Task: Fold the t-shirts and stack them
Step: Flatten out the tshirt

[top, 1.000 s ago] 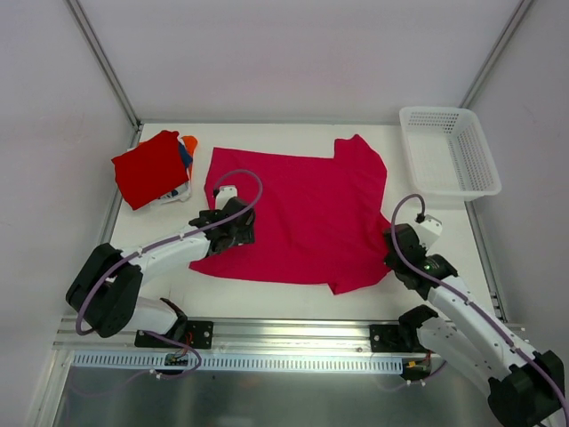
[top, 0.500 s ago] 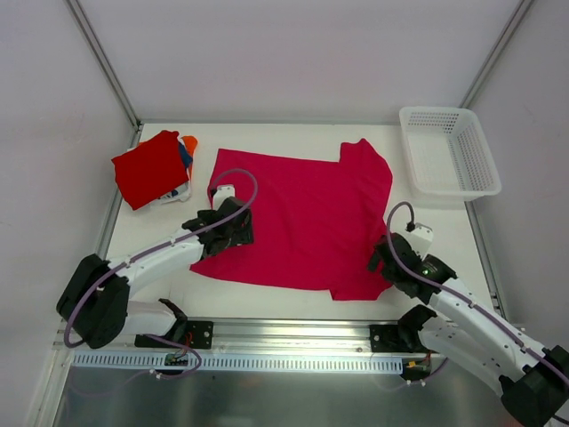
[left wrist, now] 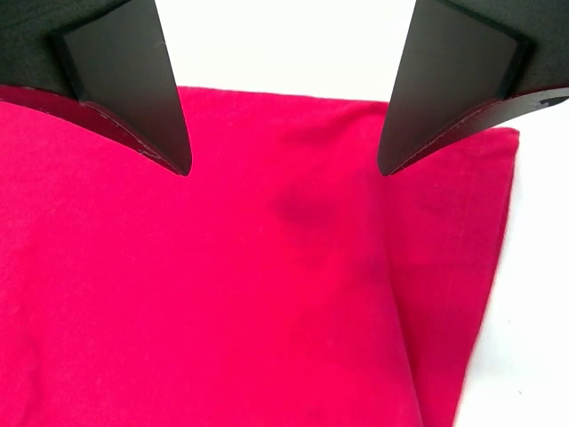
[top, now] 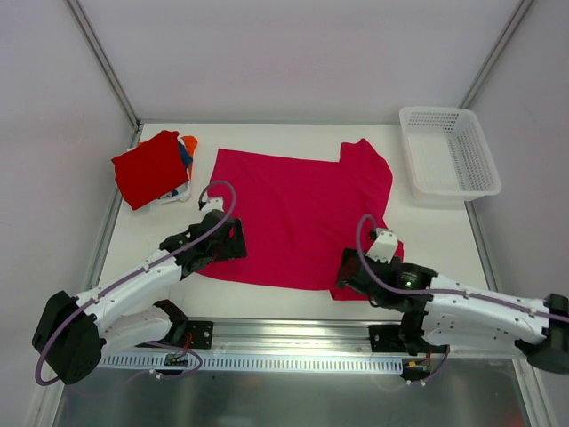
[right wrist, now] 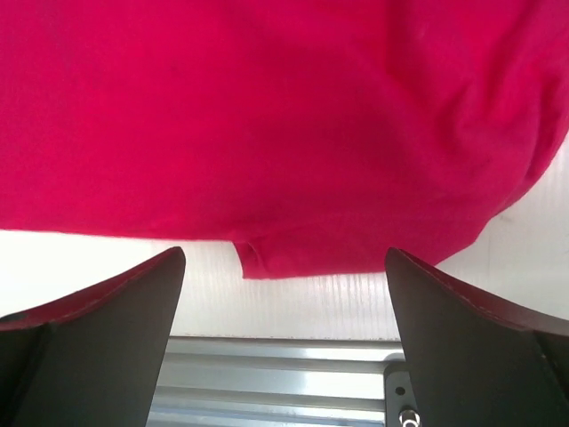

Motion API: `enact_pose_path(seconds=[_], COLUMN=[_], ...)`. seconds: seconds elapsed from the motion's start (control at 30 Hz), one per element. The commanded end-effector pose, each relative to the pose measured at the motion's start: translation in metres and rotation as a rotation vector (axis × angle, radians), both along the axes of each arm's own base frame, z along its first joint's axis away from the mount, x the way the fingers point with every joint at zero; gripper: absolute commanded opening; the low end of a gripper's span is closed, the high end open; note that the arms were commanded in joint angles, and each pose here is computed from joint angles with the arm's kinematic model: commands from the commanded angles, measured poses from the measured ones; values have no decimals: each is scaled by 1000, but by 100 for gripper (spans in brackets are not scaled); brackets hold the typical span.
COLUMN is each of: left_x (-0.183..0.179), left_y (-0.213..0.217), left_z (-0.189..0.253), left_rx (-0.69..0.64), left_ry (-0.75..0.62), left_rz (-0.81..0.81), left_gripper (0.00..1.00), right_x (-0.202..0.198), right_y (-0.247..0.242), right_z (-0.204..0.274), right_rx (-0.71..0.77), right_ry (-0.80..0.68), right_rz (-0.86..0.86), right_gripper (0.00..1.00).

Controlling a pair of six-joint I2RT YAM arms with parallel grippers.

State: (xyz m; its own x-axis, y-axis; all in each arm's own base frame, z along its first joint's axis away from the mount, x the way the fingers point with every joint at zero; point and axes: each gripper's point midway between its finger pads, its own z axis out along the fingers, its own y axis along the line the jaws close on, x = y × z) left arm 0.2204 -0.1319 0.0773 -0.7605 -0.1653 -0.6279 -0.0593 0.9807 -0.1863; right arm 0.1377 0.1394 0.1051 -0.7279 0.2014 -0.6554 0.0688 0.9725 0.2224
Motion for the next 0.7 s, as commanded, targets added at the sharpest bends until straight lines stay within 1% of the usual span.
enact_pose_path(seconds=[0.0, 0.07, 0.17, 0.27, 0.3, 0.37, 0.4, 0.53, 0.57, 0.6, 0.63, 0.67], left_x=[-14, -16, -22, -25, -26, -26, -26, -28, -29, -29, -29, -29], left_y=[-7, -6, -3, 0, 0, 2, 2, 5, 6, 6, 7, 7], left_z=[-10, -15, -20, -19, -19, -19, -19, -26, -29, -30, -32, -33], left_rx=[-25, -21, -22, -34, -35, -35, -33, -13, -5, -2, 4, 7], left_ry=[59, 70, 76, 61, 59, 53, 52, 72, 80, 85, 89, 91], left_rz=[-22, -21, -18, -20, -20, -16, -16, -9, -6, -3, -1, -2], left_gripper=[86, 86, 85, 86, 85, 86, 86, 86, 86, 86, 86, 86], right_x=[-8, -17, -26, -31, -34, -33, -34, -33, -33, -32, -33, -32], right_y=[3, 6, 2, 4, -6, -8, -15, -21, -21, -21, -23, -23], right_z=[-18, -42, -70, -86, -97, -102, -107, -111, -111, -113, -115, -116], right_rx=[-62, -121, -156, -107, -123, -89, -101, -98, -95, -91, -92, -89], right_ry=[7, 55, 98, 113, 119, 111, 109, 98, 95, 89, 91, 90], right_rz=[-73, -75, -99, -121, -133, -159, -167, -184, -183, -180, -180, -187], right_gripper=[99, 100, 99, 99, 99, 97, 95, 79, 72, 42, 21, 2])
